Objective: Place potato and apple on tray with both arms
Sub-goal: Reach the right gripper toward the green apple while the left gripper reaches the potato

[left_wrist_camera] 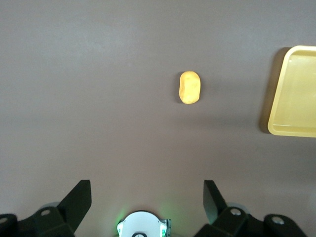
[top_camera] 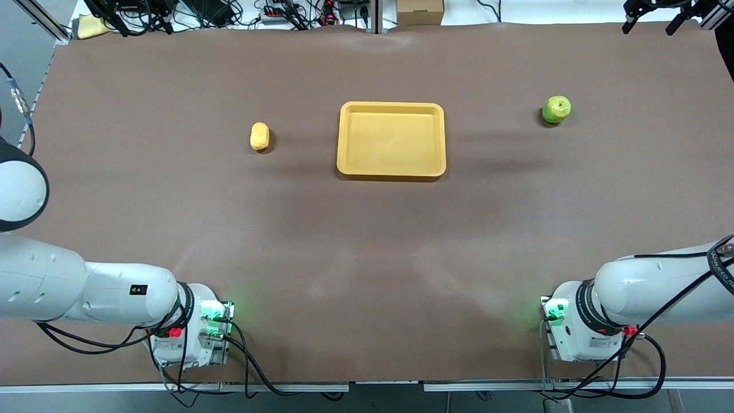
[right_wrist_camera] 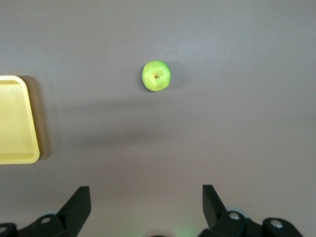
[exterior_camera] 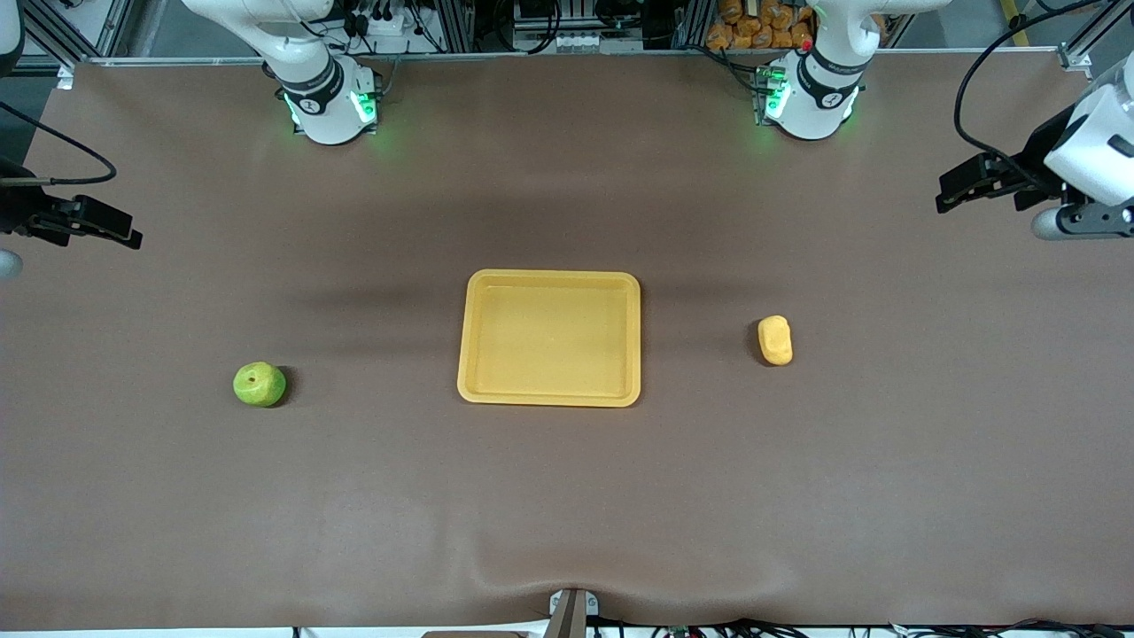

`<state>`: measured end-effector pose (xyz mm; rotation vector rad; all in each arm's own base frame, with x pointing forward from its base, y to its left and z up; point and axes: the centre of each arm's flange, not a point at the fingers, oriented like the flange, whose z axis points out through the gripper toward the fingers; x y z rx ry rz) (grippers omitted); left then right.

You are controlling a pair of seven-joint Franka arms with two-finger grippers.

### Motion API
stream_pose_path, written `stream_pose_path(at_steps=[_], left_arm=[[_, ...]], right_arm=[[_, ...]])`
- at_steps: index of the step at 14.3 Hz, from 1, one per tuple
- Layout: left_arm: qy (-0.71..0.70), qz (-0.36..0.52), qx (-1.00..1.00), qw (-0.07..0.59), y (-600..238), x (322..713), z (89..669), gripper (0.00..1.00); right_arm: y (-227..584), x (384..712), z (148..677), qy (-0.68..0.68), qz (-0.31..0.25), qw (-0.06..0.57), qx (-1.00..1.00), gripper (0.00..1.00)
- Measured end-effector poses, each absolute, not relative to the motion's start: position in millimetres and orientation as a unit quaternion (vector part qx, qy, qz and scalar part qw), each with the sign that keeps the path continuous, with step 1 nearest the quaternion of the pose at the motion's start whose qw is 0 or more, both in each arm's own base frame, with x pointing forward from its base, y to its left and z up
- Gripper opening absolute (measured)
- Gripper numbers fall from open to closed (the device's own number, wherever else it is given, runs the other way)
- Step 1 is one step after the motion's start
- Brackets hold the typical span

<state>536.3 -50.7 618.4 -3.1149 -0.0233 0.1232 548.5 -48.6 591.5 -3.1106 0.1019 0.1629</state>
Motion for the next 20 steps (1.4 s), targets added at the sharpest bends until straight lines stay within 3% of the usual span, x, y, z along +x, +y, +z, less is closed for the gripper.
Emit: stream_pose_path(at_steps=[11,15,20], left_arm=[[-0.002,0.012,-1.0,0.009,-57.6,552.2,525.1,1.0],[-0.024,0.01,-1.0,0.008,-70.5,555.8,497.9,1.0],[-0.053,0.017,-0.998,0.007,-94.1,562.4,469.4,1.0]], right_arm=[[-28.1,560.5,576.4,0.014,0.052,0.013,-0.998,1.0],[-16.0,575.5,542.4,0.017,0.072,0.061,-0.995,1.0],[-16.3,583.1,534.2,0.02,0.069,0.067,-0.995,1.0]])
